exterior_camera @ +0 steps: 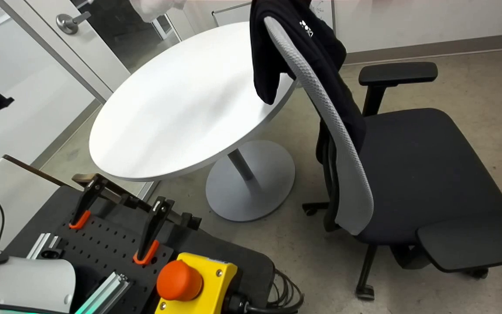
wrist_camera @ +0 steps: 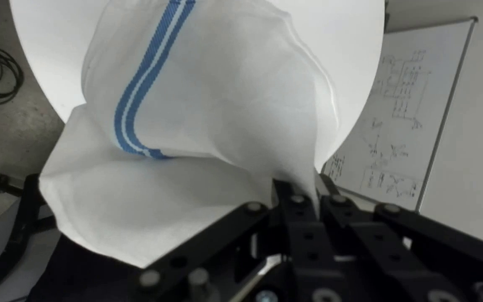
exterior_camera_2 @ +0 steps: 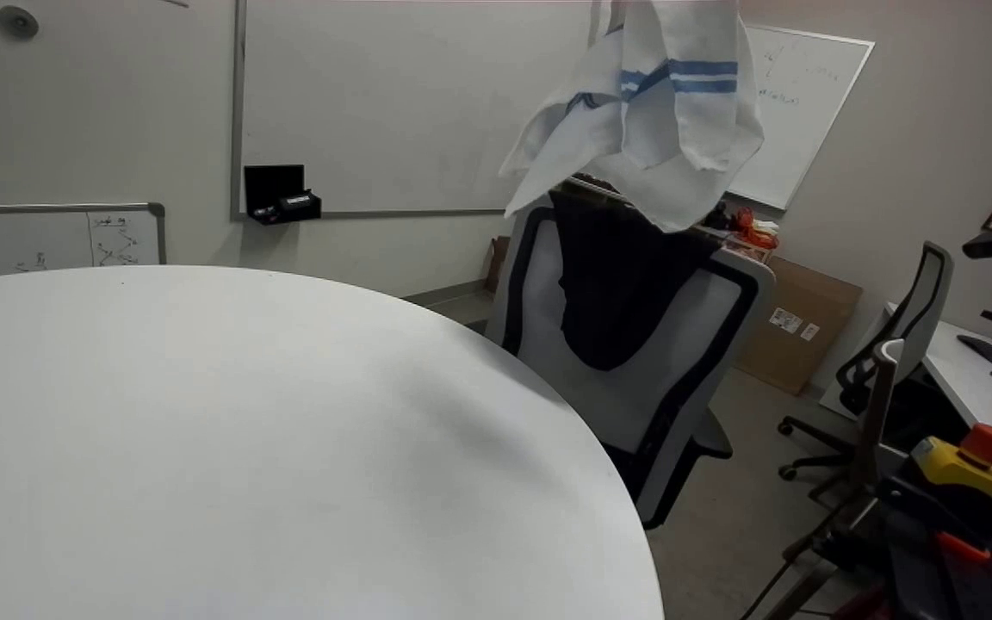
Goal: Put the blue and white towel on the table
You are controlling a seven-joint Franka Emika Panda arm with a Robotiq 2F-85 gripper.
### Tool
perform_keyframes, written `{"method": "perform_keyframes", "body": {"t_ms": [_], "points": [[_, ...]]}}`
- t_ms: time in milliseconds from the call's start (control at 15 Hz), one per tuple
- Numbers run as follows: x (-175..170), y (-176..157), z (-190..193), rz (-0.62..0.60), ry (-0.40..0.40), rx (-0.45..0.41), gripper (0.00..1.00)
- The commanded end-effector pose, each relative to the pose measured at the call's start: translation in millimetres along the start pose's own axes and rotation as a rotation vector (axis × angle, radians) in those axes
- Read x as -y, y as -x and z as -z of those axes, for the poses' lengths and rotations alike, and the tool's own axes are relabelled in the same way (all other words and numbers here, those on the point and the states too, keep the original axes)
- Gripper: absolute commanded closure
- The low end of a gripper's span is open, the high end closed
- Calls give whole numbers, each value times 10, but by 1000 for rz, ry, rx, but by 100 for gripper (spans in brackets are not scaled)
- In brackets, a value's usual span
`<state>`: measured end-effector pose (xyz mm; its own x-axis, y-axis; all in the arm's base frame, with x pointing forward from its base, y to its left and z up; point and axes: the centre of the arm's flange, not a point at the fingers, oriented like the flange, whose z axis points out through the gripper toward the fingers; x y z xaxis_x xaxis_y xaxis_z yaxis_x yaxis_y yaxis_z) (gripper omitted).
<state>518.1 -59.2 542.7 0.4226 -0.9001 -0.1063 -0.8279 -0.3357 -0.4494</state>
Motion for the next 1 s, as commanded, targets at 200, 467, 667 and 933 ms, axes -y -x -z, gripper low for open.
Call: {"method": "perform_keyframes", "body": {"t_ms": [200, 467, 667, 933], "points": [[-156, 693, -553, 222, 145, 205, 99], [-252, 939, -847, 314, 183, 254, 99], [-316, 1038, -1002, 374, 194, 270, 99], [-421, 1075, -1167, 395, 227, 280, 69]]}}
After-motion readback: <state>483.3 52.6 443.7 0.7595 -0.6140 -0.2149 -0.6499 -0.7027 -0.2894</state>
